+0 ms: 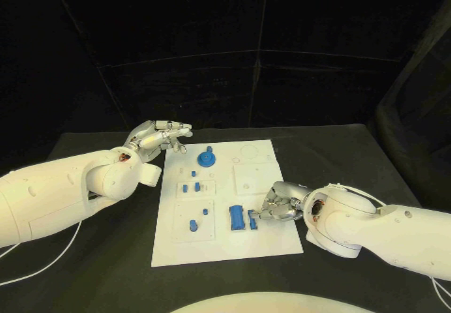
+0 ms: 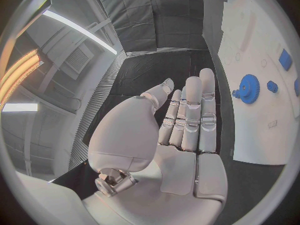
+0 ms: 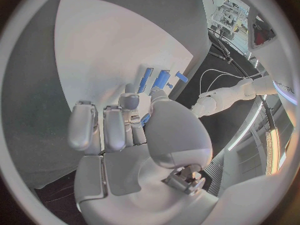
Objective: Assemble the parts on the task board
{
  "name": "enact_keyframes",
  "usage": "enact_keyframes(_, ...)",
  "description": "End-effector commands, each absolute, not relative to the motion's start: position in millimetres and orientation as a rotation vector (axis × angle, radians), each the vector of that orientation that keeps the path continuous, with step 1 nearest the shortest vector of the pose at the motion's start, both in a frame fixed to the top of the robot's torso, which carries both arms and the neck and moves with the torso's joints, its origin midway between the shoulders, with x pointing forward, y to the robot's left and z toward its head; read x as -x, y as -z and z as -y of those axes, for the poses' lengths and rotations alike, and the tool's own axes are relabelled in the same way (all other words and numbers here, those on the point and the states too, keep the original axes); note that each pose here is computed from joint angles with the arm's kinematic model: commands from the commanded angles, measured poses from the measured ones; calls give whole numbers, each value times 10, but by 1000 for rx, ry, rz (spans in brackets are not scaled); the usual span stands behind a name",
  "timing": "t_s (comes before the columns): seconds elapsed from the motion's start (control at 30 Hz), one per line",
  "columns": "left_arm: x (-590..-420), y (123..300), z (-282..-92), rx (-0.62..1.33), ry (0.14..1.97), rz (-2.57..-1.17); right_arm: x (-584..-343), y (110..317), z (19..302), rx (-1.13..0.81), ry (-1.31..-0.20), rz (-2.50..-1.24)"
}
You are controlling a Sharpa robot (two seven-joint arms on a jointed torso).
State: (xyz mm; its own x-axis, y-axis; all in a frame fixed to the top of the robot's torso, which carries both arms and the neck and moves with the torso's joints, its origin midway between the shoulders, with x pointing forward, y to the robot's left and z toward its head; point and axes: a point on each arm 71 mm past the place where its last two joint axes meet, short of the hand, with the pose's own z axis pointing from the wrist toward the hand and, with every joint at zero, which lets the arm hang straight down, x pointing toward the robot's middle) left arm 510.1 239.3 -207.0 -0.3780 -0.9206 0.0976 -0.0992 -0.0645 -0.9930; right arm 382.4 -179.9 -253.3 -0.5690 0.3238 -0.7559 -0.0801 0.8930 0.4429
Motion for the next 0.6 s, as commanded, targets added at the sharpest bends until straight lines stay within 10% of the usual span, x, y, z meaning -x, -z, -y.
enact_keyframes(0.03, -5103, 2061, -2379, 1120, 1535, -1523, -3838, 2476, 1811, -224, -621, -2044)
enact_keyframes(0.6, -5106, 2097, -2419, 1118, 1567, -1463, -4465, 2419, 2330, -869, -1256, -1718)
